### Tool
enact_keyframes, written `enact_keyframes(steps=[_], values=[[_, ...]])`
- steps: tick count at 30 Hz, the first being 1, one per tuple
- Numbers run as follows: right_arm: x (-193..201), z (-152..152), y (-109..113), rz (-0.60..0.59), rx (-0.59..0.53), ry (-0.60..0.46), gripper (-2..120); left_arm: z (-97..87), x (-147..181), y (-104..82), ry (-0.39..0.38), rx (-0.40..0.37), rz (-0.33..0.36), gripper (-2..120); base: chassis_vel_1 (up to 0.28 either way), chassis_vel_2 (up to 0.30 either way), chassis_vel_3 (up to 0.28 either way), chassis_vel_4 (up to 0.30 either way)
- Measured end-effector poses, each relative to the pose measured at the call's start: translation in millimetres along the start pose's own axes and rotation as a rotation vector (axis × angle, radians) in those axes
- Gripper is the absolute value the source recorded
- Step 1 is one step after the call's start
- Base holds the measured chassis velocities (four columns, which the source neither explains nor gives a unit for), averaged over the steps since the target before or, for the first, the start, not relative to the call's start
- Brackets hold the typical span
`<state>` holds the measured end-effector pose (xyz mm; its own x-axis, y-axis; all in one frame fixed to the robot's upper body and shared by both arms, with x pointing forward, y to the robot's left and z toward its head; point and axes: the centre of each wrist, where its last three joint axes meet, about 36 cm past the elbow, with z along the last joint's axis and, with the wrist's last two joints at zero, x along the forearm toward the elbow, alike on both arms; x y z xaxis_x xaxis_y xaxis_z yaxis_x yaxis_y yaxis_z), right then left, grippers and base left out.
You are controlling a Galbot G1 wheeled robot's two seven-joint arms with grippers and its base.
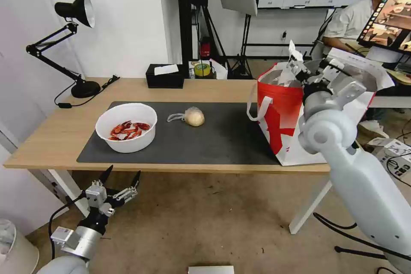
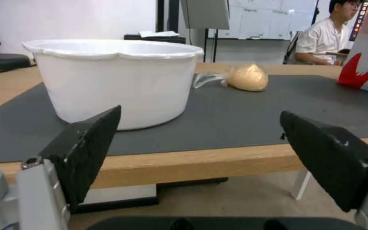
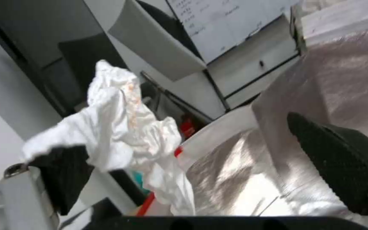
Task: Pick up the trash from the table and place it into the takeout bag.
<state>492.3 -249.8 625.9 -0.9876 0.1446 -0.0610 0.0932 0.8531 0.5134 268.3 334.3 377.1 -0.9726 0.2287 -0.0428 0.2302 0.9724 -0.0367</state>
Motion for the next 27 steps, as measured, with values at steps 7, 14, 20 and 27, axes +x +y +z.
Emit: enact_keyframes(steps=[7,14,20,27], values=[[-0.4,-17.0,5.9,0.023,-0.118,0.061,100,1.4,0.2,-1.4,0.002,0.004,0.001,100,0.000,0.000,0.000,0.000],[-1.3,-35.7,12.9,0.035,-0.266,0.119,100,1.6,0.2,-1.6,0.003,0.004,0.001,100,0.000,0.000,0.000,0.000],[-2.1,-45.2,14.5,0.021,-0.348,0.154,100,1.7,0.3,-1.7,0.003,0.004,0.001,100,0.000,0.000,0.000,0.000],[-2.5,-49.0,17.2,0.053,-0.300,0.161,100,2.1,0.5,-1.8,0.004,0.005,0.000,100,0.000,0.000,0.000,0.000]])
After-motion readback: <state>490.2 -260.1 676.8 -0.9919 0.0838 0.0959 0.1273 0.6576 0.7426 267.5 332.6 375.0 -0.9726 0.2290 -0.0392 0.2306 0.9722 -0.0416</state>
